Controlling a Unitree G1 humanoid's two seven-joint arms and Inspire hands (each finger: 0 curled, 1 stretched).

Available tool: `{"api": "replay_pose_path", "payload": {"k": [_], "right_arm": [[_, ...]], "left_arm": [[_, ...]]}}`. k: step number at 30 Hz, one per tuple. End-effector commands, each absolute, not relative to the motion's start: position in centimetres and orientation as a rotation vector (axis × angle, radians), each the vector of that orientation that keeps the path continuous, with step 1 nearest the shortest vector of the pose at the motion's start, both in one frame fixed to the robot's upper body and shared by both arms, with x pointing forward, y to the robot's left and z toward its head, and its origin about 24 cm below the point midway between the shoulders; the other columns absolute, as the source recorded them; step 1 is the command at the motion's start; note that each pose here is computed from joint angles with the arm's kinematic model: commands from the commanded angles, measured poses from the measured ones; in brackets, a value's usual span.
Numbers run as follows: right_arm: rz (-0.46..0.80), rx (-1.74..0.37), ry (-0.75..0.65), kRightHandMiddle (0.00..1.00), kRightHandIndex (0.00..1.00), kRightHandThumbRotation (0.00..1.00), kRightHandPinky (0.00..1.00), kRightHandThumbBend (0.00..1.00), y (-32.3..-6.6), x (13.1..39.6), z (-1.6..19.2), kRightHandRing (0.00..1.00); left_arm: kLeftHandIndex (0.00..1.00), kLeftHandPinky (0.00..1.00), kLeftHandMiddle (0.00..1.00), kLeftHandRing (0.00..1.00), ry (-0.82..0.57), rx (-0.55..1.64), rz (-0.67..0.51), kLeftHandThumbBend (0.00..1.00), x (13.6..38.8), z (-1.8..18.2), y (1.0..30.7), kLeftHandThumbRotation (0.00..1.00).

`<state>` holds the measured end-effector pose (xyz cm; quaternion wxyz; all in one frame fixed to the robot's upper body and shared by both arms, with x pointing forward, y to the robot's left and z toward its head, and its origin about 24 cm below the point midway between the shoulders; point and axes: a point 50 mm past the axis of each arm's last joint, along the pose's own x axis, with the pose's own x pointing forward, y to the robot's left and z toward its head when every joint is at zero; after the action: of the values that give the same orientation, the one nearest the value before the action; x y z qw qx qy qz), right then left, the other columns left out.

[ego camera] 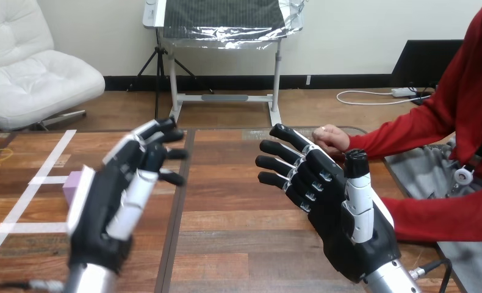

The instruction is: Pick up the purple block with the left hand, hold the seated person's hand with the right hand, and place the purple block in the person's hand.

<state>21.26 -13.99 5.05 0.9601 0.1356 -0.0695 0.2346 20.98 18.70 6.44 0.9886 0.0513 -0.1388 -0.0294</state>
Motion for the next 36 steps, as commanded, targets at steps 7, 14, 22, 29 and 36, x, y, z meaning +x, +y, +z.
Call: {"api": "replay_pose_path", "payload": {"k": [7, 14, 22, 29, 36], "right_arm": [[0.501, 0.251, -0.246, 0.85, 0.87, 1.00, 0.79, 0.76, -14.1, 22.4, 7.3, 0.83], [0.498, 0.248, -0.248, 0.84, 0.86, 1.00, 0.77, 0.76, -14.1, 22.3, 7.5, 0.82], [0.496, 0.244, -0.250, 0.83, 0.86, 1.00, 0.75, 0.77, -14.3, 22.3, 7.5, 0.82], [0.499, 0.245, -0.248, 0.84, 0.86, 1.00, 0.75, 0.75, -14.4, 22.2, 7.5, 0.82], [0.499, 0.236, -0.252, 0.84, 0.86, 1.00, 0.75, 0.75, -14.5, 22.2, 7.6, 0.82]], "left_arm": [[0.72, 0.51, 0.73, 0.69, -0.412, 0.306, 0.020, 0.56, 25.3, 9.4, 21.7, 0.80], [0.73, 0.54, 0.75, 0.71, -0.397, 0.357, 0.036, 0.58, 27.1, 10.1, 22.8, 0.79], [0.74, 0.59, 0.75, 0.73, -0.363, 0.403, 0.051, 0.59, 29.3, 10.7, 23.8, 0.75], [0.76, 0.66, 0.78, 0.76, -0.307, 0.514, 0.045, 0.58, 31.2, 11.0, 24.7, 0.73], [0.78, 0.72, 0.80, 0.79, -0.238, 0.603, 0.035, 0.54, 32.8, 11.0, 25.4, 0.71]]}}
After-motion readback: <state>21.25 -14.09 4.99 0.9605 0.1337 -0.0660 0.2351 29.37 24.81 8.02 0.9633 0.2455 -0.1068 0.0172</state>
